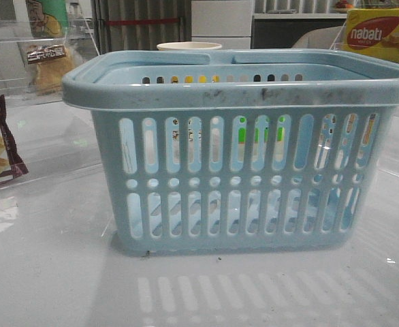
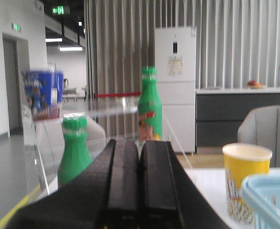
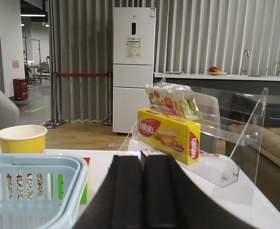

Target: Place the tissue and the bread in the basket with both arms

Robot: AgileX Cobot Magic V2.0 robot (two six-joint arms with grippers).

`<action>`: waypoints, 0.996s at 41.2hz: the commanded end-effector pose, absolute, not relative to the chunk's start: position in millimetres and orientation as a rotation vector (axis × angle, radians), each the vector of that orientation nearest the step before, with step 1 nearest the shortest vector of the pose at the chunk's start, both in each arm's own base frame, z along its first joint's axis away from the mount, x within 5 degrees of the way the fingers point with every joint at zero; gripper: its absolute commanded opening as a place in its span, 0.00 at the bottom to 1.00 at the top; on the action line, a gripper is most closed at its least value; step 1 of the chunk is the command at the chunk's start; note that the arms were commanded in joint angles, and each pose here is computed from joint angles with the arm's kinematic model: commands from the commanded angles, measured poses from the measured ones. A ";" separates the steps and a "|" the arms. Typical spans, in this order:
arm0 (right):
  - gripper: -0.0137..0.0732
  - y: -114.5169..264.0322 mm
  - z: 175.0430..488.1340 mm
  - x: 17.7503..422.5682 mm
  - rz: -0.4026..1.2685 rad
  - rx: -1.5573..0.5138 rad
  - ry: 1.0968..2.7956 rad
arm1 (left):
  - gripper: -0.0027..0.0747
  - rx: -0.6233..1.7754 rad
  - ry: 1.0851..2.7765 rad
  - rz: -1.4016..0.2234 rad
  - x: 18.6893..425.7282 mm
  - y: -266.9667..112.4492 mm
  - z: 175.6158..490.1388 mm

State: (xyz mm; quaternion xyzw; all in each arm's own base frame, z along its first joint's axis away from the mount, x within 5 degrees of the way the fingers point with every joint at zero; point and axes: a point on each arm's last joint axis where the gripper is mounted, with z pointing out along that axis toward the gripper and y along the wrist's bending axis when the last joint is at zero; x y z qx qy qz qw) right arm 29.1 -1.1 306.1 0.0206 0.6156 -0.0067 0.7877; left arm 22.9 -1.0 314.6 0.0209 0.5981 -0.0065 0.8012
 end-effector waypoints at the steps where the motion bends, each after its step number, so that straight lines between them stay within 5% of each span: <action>1: 0.22 -1.2 341.7 27.8 -0.032 0.034 1.290 | 0.15 0.037 1.227 -0.018 16.4 -0.7 352.3; 14: 0.22 -2.4 378.3 59.9 -0.027 0.041 1.629 | 0.15 0.043 1.558 -0.027 47.9 -2.3 393.8; 25: 0.22 -4.0 349.6 95.4 -0.021 0.049 1.970 | 0.15 0.052 1.870 -0.025 83.2 -3.9 369.2; 37: 0.23 -5.7 323.5 122.4 -0.027 0.050 2.163 | 0.15 0.070 2.037 -0.007 105.7 -4.2 354.0; 41: 0.32 -6.0 318.2 128.8 -0.026 0.051 2.206 | 0.21 0.105 2.069 0.013 111.4 -4.4 350.6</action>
